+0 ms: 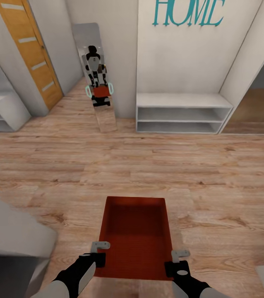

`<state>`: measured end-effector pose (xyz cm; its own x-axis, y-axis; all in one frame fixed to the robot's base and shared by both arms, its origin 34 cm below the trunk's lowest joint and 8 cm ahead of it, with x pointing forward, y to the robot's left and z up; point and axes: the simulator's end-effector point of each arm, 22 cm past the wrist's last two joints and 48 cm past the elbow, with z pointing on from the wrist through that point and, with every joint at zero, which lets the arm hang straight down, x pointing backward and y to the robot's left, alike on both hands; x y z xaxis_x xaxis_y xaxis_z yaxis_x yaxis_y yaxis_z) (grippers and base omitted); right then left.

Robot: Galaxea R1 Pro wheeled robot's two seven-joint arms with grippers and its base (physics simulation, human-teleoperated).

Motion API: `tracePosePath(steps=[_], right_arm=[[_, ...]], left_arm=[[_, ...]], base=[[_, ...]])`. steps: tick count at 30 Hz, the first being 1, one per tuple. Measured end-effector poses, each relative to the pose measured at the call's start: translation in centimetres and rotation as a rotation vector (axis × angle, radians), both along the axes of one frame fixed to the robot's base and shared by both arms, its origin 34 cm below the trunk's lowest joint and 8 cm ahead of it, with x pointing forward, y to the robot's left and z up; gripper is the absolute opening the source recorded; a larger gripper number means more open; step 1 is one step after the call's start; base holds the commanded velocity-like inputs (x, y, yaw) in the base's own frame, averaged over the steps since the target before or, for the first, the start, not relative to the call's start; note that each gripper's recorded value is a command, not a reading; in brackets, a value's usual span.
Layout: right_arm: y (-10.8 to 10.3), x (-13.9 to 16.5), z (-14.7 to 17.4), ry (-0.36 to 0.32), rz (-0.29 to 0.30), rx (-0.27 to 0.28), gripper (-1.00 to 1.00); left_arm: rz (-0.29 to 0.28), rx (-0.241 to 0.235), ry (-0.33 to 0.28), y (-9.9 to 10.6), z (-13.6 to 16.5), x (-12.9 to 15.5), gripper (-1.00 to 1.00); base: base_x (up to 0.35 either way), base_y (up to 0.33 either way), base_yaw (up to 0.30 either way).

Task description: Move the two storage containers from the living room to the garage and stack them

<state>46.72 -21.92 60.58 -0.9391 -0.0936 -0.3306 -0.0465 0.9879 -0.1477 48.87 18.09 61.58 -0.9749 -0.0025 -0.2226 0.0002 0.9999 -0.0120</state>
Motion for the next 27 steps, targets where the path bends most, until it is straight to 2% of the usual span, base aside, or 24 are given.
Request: tracePosePath(steps=[7,19,27], right_arm=[[-0.02,-0.01,0.00,0.000,-0.001,0.000,-1.00],[0.01,-0.01,0.00,0.001,0.001,-0.001,-1.00],[0.00,-0.04,-0.01,0.001,-0.001,0.000,-1.00]], left_arm=[[-0.001,0.001,0.000,-0.02,0.01,0.03,-1.00],[0.000,0.000,0.001,0.02,0.00,-0.02,-1.00],[-0.002,0.001,0.001,0.00,0.01,0.01,-1.00]], base=[[0.334,0.000,0.086],[0.334,0.000,0.252],[0.334,0.000,0.046]])
